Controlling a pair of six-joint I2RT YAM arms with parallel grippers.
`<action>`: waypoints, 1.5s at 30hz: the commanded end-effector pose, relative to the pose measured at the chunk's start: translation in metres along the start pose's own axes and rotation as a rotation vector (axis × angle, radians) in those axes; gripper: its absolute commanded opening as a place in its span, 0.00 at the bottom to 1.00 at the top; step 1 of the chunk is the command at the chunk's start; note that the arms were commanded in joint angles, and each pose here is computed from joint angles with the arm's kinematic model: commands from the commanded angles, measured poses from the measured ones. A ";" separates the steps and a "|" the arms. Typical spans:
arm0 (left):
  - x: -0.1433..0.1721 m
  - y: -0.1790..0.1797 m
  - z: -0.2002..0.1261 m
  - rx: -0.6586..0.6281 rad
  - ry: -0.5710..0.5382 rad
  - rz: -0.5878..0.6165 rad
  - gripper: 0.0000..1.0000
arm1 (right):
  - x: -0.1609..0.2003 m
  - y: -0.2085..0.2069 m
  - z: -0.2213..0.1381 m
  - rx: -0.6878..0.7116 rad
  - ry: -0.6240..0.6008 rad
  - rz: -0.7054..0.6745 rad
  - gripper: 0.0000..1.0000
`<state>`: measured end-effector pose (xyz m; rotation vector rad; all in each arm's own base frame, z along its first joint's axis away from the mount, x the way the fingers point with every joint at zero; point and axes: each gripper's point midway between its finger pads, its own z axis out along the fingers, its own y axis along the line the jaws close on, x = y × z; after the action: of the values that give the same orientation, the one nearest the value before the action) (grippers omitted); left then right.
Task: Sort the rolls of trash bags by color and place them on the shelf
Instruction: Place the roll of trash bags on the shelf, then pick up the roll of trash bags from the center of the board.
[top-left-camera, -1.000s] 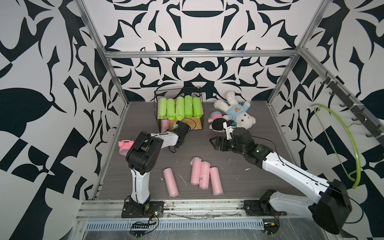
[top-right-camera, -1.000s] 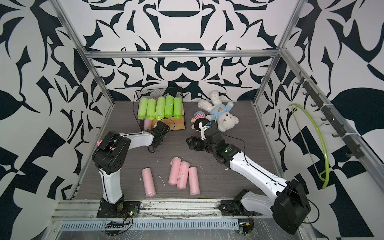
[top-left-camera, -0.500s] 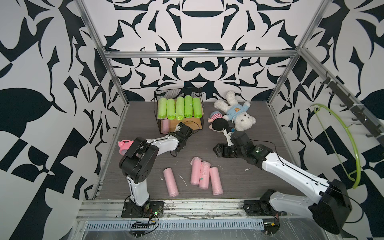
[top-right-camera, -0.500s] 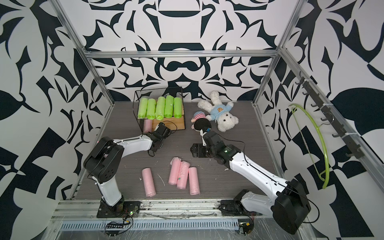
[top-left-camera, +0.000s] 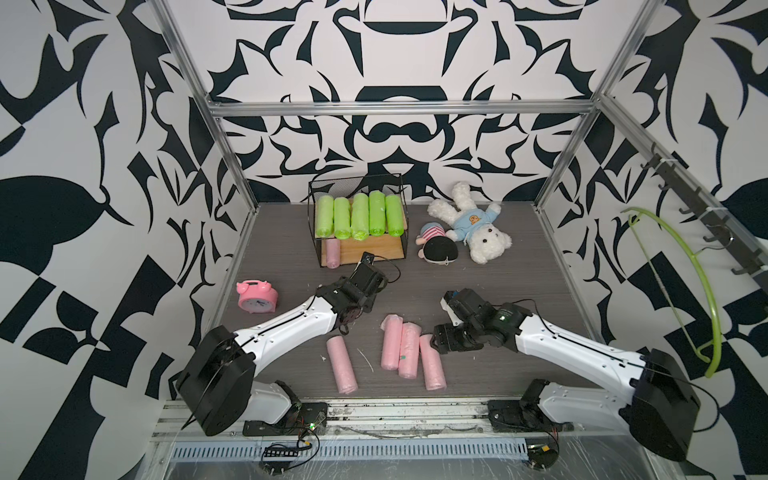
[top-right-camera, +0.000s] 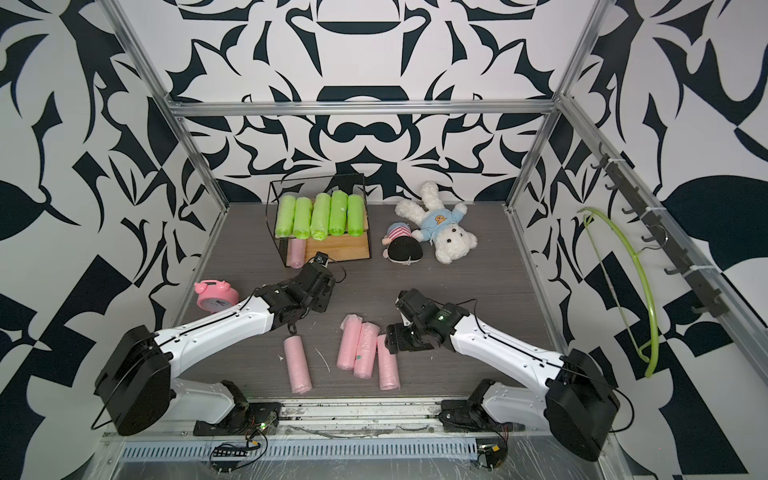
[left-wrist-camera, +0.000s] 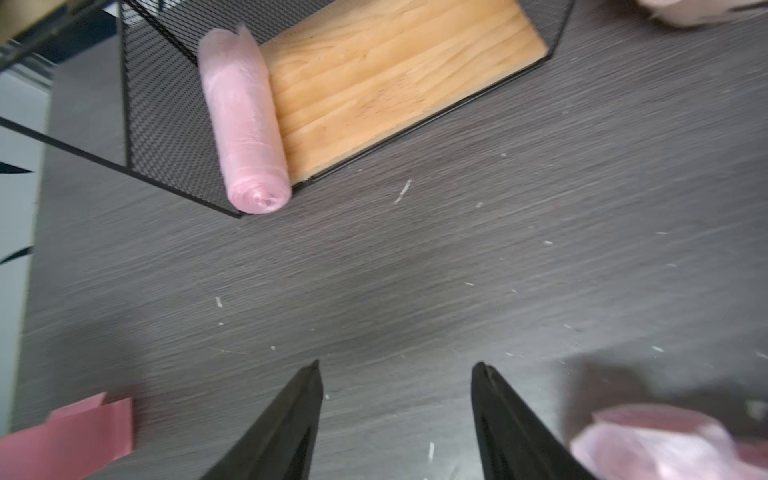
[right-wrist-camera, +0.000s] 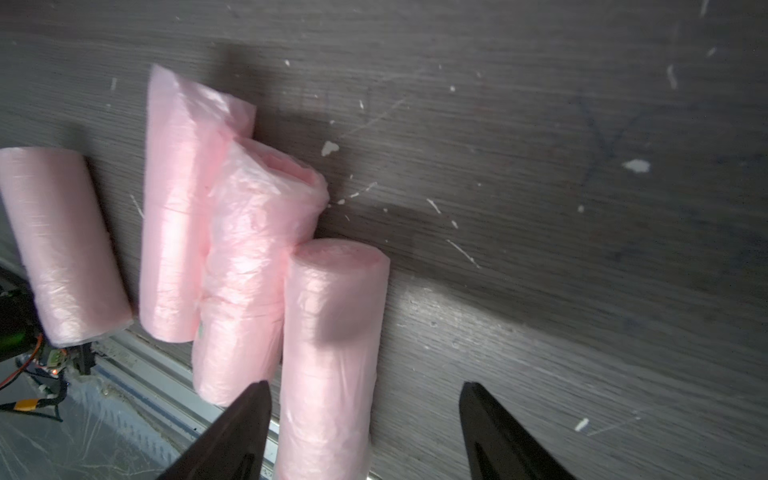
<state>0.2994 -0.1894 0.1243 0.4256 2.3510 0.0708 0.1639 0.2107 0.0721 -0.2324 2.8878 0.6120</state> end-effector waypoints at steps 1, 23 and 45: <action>0.004 -0.011 -0.008 0.089 0.008 -0.038 0.65 | -0.009 0.019 0.007 -0.074 -0.021 0.006 0.75; -0.002 -0.017 -0.029 0.190 -0.041 -0.120 0.67 | -0.013 0.000 0.033 0.030 -0.026 0.007 0.46; -0.044 -0.129 -0.122 1.112 -0.162 -0.454 0.89 | -0.183 0.095 -0.152 -0.502 -0.747 0.177 0.32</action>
<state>0.2214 -0.3000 0.1971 0.3374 2.1507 -1.2487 0.2865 0.2345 0.2183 0.1249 2.2274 0.9409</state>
